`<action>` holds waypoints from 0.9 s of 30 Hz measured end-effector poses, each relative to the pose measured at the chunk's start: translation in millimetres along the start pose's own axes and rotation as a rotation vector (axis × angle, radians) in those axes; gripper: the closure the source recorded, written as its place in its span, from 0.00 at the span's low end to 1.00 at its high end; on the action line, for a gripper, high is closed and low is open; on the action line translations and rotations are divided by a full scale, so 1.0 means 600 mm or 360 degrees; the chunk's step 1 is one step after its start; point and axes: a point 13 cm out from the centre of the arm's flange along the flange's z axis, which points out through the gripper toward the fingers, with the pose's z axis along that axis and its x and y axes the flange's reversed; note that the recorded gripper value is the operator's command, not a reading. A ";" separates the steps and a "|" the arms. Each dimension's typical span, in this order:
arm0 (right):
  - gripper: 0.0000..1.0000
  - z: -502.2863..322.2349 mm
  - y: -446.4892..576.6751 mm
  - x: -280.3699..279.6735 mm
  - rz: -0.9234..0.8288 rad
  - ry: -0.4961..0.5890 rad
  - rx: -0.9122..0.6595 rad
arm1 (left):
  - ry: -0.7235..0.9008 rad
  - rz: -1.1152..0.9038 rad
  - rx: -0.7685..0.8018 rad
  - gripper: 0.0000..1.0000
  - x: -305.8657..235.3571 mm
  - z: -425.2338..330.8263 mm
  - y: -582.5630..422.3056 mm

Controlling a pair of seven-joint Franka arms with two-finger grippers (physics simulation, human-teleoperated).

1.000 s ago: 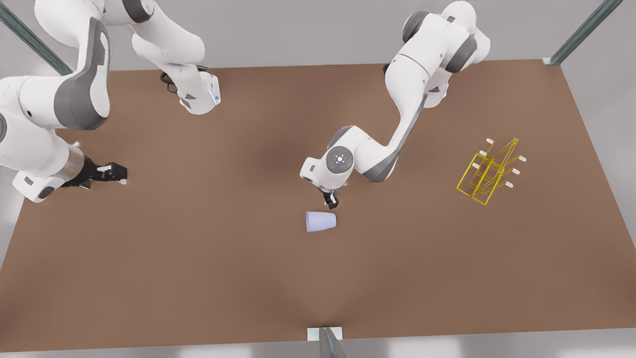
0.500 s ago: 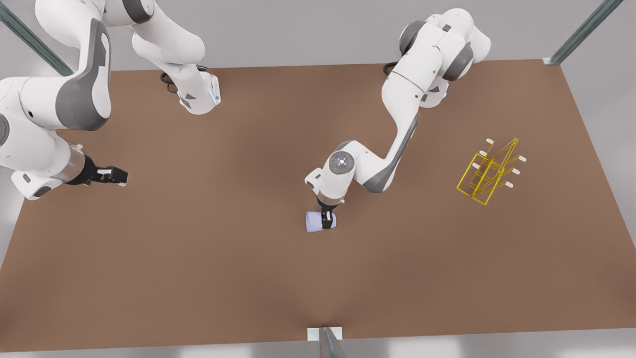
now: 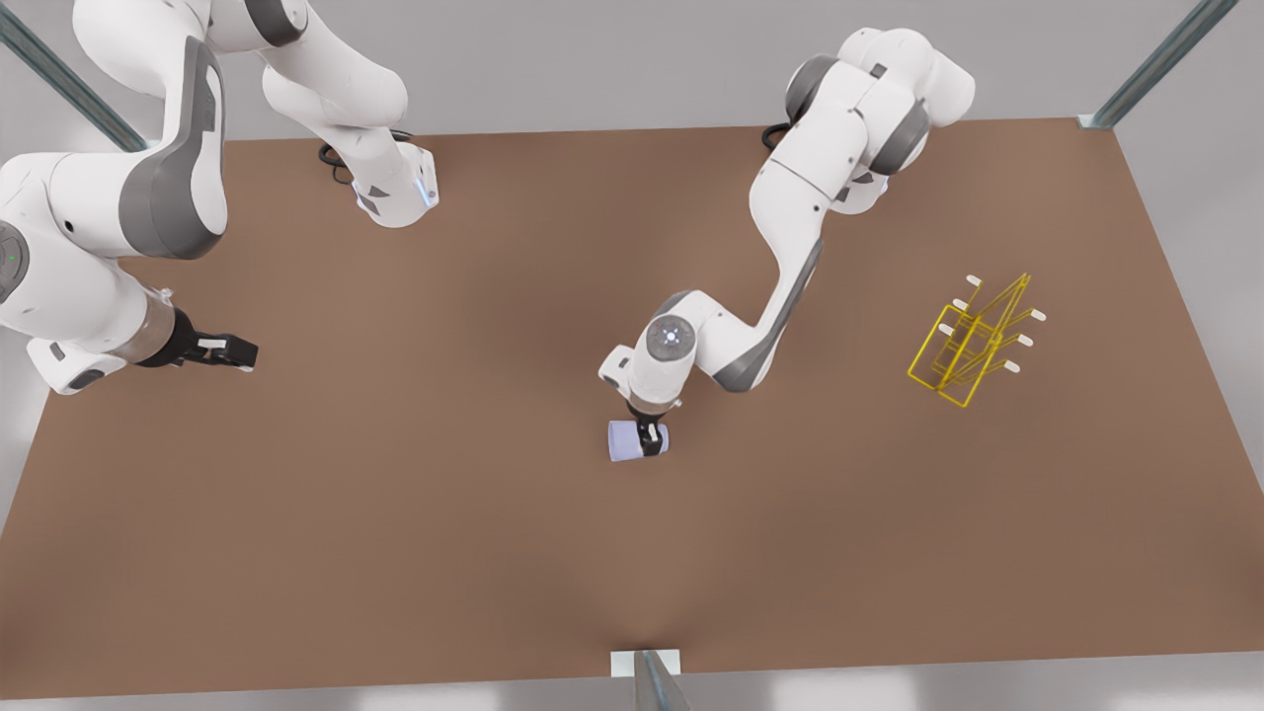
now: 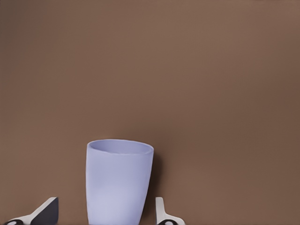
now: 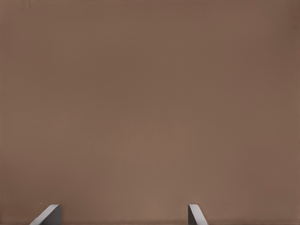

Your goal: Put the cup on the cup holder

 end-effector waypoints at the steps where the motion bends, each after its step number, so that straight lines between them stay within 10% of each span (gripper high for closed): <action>1: 0.00 0.000 0.002 0.000 0.0002 0.0000 -0.0001 | -0.0003 -0.0014 -0.0002 0.00 0.001 0.004 0.002; 27: 0.00 0.004 0.013 0.009 0.0048 0.0033 0.0007 | -0.0015 -0.0060 -0.0007 0.00 0.018 0.105 -0.002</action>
